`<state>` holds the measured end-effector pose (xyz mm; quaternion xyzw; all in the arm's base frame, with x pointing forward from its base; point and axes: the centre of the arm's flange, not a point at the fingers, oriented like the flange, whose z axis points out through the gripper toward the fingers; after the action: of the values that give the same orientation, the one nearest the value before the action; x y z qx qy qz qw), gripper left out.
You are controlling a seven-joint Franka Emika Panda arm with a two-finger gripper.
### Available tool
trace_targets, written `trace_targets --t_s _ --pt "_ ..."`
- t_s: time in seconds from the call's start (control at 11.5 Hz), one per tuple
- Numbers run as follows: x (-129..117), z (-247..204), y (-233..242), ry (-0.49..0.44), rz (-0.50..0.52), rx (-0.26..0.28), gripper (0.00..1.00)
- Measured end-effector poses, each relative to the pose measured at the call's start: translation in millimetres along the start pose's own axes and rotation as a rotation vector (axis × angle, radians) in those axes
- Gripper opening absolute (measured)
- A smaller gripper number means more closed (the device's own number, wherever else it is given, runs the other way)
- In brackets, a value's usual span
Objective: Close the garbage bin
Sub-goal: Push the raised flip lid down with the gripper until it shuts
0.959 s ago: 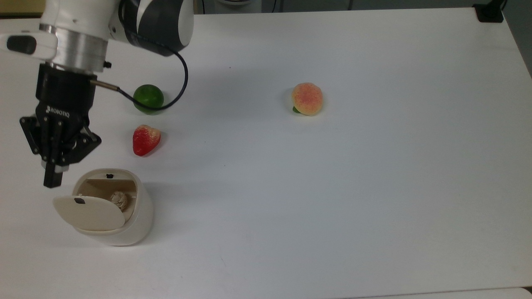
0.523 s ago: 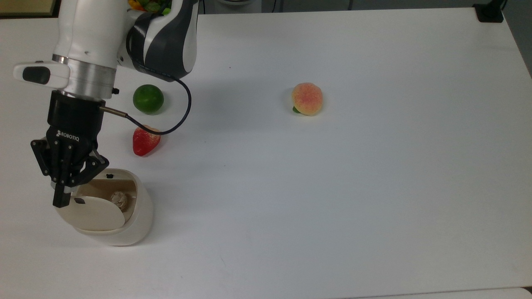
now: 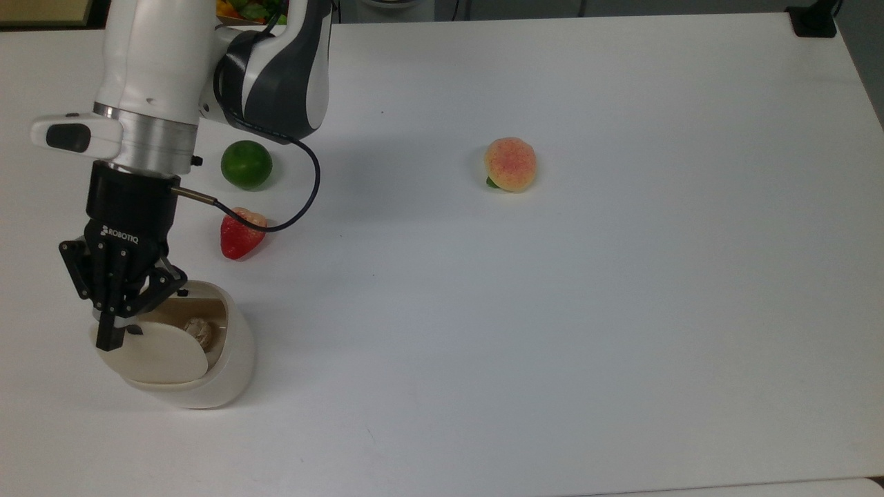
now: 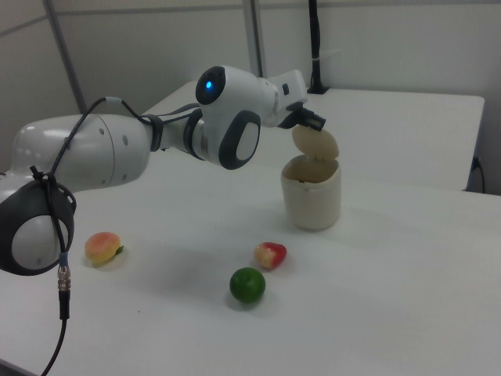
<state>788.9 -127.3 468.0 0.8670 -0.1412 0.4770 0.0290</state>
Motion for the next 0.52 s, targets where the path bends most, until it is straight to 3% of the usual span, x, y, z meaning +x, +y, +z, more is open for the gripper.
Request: trace_targets --t_s 0.52 --pt "-9.5 -4.1 -2.7 -0.03 -0.019 0.001 0.01"
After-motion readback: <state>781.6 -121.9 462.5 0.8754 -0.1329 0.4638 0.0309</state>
